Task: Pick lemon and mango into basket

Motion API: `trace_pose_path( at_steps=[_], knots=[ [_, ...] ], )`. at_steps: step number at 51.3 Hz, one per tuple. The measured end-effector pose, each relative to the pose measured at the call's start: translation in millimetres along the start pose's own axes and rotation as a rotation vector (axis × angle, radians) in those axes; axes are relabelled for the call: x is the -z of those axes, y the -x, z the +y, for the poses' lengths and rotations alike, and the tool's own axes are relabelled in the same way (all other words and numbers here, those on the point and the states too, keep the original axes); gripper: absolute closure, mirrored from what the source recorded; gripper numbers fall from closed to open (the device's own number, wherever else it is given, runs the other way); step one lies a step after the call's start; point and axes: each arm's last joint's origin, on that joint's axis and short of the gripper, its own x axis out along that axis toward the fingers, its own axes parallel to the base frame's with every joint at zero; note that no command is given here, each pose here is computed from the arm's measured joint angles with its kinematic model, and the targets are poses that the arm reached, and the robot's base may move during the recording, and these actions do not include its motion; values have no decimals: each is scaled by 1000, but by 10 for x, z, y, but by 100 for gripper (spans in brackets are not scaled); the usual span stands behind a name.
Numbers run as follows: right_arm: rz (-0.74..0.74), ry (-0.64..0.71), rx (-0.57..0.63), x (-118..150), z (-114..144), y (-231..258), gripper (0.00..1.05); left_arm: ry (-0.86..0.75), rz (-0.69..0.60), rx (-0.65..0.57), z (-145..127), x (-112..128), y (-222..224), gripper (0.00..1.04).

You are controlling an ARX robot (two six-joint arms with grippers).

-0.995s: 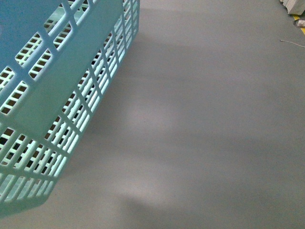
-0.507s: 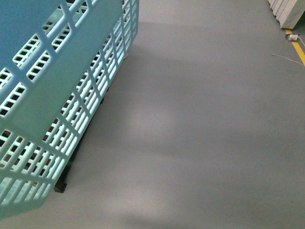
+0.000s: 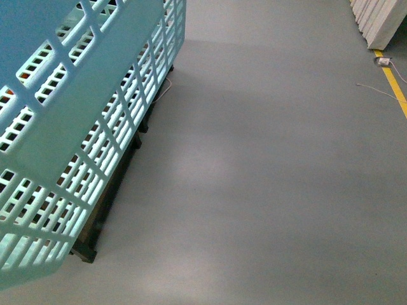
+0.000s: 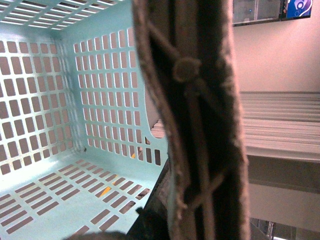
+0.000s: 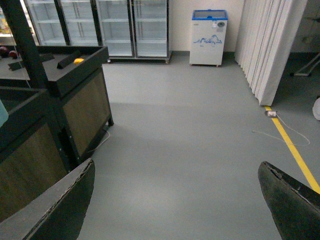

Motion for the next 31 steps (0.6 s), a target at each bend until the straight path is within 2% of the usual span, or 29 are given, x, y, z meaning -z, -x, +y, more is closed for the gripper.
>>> trace_pose_path(
  at_steps=[19,31],
  knots=[
    [0,0,3,0,-1,0,9,5,32,3,-2,28,2,100],
    [0,0,2,0,0,0,9,1,1,0,0,9,1,100]
  ],
)
